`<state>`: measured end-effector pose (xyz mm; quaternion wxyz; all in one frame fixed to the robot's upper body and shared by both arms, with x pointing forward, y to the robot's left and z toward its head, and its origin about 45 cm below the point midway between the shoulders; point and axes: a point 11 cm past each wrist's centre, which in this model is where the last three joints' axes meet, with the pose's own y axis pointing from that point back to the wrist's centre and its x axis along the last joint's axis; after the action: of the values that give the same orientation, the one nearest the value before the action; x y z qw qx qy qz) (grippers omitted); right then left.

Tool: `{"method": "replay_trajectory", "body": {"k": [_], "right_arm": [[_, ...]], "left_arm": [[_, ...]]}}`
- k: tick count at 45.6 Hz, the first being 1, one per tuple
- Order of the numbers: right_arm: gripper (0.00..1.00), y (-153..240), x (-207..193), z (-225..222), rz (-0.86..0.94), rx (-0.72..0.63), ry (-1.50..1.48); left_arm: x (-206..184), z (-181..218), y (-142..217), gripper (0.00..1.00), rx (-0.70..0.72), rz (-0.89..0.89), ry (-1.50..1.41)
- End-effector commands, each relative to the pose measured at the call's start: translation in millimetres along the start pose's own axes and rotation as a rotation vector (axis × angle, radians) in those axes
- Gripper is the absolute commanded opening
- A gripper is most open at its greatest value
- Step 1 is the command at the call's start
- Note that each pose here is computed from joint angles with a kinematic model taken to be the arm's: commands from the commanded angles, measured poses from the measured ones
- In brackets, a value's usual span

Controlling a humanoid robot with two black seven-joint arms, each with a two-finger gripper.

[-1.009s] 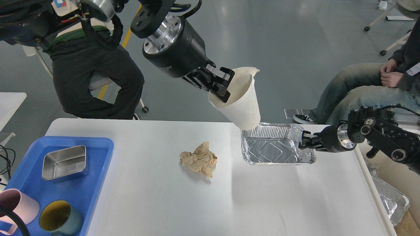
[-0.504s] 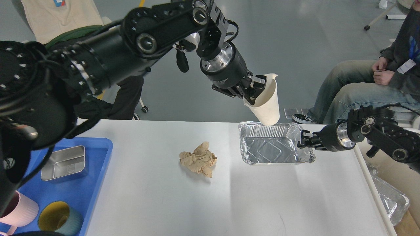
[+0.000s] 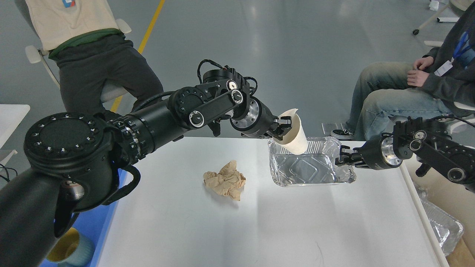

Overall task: Tidy desktop
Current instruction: 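Lift the paper cup and lower it into the foil tray, then release the paper cup and raise the left gripper away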

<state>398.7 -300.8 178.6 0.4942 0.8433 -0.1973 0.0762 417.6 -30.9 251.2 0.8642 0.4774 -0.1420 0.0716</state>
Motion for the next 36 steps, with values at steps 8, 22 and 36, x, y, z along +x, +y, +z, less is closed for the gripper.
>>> {"method": "replay_trajectory", "body": {"k": [8, 22, 36], "right_arm": [[0.00, 6.7, 1.2, -9.8, 0.005, 0.026, 0.025], [0.00, 6.2, 0.7, -9.1, 0.005, 0.025, 0.021], [0.00, 4.4, -1.4, -8.0, 0.001, 0.023, 0.020]], "left_arm": [[-16.4, -13.6, -20.3, 0.05, -0.038, 0.024, 0.027], [-35.5, -13.1, -34.0, 0.65, -0.078, 0.025, 0.057], [-27.1, -9.3, -31.8, 0.96, -0.104, 0.086, 0.079]]}}
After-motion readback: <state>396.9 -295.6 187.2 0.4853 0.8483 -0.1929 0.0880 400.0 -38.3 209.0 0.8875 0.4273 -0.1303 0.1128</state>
